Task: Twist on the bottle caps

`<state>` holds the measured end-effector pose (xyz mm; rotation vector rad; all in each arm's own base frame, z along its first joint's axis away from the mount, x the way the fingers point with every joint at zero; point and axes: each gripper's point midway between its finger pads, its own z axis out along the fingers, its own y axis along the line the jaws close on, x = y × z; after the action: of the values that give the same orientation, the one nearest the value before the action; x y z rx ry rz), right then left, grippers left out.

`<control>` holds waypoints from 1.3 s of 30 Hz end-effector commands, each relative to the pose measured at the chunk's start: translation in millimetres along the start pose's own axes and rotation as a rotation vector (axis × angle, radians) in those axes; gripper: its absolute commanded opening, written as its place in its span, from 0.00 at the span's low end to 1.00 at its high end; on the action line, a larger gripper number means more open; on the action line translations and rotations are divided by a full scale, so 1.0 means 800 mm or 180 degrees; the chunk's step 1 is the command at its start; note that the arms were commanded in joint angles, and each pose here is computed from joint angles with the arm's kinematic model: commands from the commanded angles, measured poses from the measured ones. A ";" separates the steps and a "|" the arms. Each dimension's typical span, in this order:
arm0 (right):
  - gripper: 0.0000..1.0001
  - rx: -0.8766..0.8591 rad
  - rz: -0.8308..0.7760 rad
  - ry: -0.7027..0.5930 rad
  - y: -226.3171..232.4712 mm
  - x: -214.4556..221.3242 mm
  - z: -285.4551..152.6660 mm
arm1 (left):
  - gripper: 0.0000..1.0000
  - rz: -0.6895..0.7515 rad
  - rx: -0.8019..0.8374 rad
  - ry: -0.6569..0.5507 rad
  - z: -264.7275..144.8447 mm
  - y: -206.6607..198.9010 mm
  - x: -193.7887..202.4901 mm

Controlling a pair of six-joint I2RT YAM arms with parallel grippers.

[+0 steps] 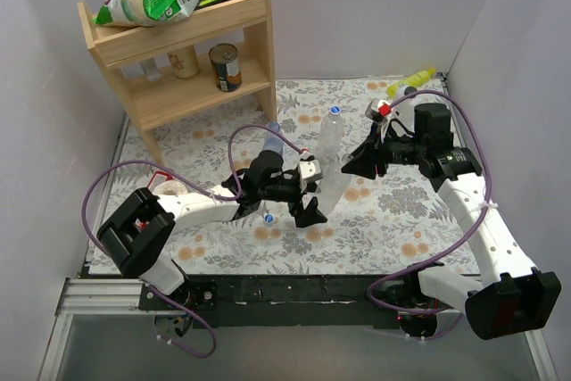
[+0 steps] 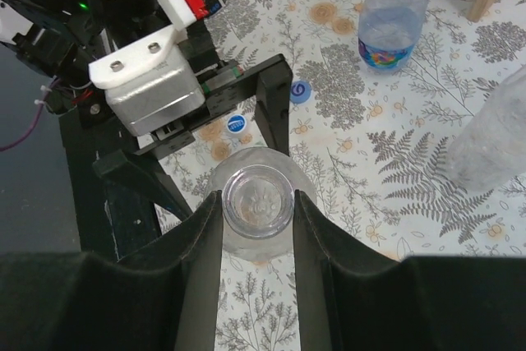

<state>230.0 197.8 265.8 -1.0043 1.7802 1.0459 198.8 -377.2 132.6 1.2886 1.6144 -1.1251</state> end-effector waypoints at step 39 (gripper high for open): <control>0.69 -0.0931 -0.2275 0.1362 0.048 0.054 0.161 | 0.00 -0.0123 -0.2048 -0.1083 -0.311 0.117 -0.134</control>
<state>207.0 304.2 243.5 -1.7836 1.4305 0.8327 308.6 -182.2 272.7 0.6672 1.5751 -0.7208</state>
